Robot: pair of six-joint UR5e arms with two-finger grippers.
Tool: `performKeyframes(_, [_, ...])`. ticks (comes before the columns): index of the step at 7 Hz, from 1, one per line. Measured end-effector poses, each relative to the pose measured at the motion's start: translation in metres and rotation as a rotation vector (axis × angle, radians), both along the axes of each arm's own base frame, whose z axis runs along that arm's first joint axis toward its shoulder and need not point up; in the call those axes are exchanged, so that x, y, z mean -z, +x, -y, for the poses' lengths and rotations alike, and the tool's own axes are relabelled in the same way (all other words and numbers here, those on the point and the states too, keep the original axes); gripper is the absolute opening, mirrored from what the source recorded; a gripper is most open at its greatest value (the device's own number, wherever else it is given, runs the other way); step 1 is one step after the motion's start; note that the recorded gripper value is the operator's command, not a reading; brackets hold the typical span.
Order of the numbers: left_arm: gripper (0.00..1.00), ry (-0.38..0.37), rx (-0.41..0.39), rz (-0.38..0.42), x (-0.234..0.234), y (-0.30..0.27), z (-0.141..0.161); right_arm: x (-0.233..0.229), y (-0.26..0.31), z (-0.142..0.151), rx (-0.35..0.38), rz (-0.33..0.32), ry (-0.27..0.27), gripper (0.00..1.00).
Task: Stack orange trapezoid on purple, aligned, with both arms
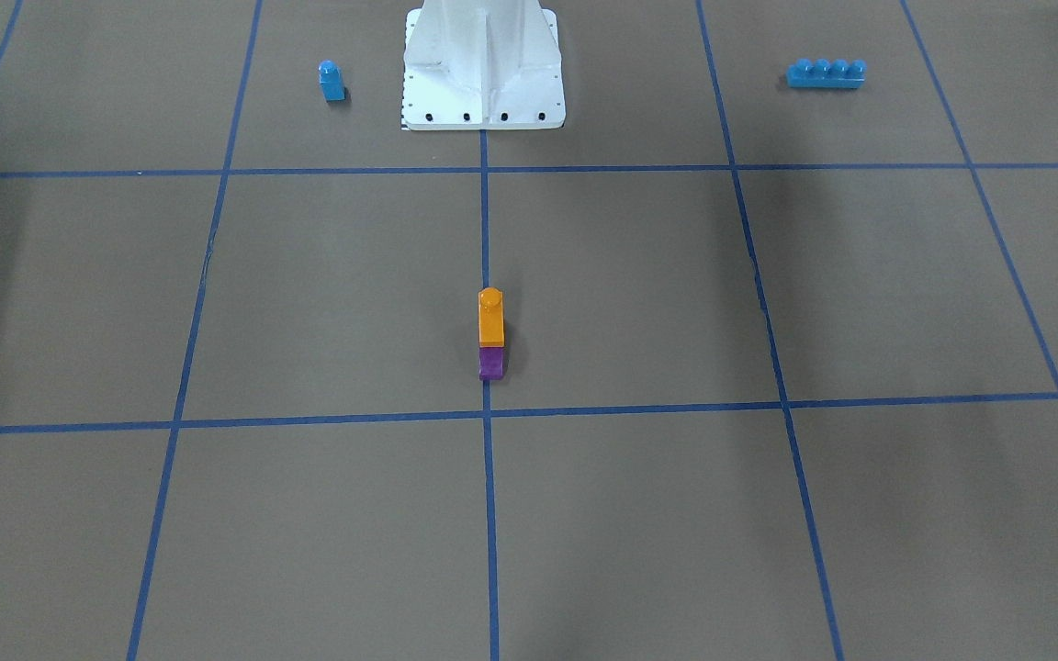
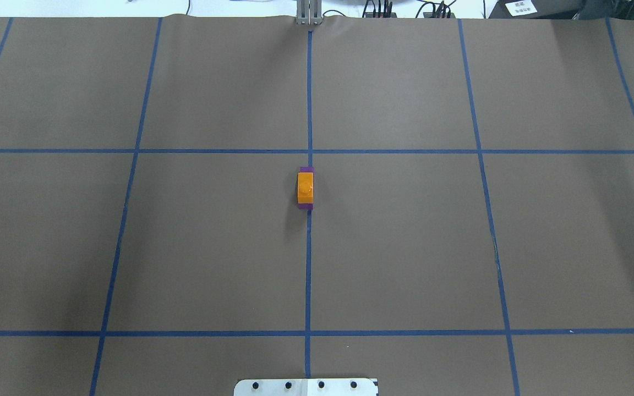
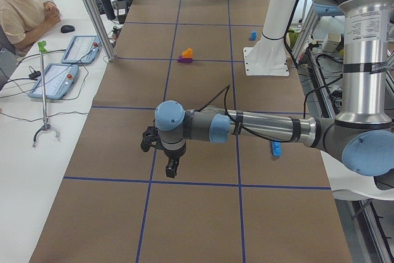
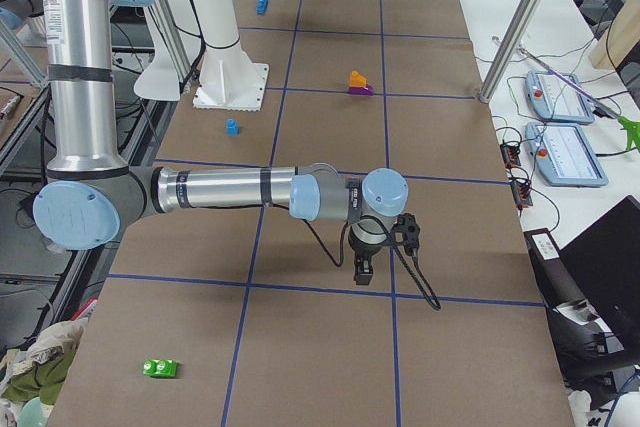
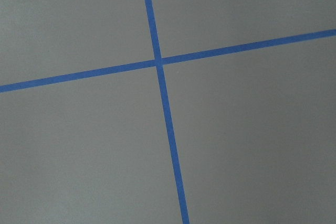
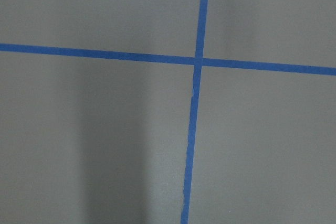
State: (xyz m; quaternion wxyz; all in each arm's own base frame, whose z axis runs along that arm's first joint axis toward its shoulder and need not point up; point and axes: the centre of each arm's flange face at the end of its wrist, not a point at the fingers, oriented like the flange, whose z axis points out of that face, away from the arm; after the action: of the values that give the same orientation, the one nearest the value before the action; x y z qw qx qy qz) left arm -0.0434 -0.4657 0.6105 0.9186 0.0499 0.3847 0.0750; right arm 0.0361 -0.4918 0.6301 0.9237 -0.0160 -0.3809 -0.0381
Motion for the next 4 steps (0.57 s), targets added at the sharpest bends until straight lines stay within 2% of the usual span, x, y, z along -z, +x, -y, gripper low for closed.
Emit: performKeyframes(4, [1.0,0.002,0.0,0.005,-0.0012,0.0002,0.0009,0.0028,0.0012,-0.0027,-0.001,-0.007,0.007,1.0])
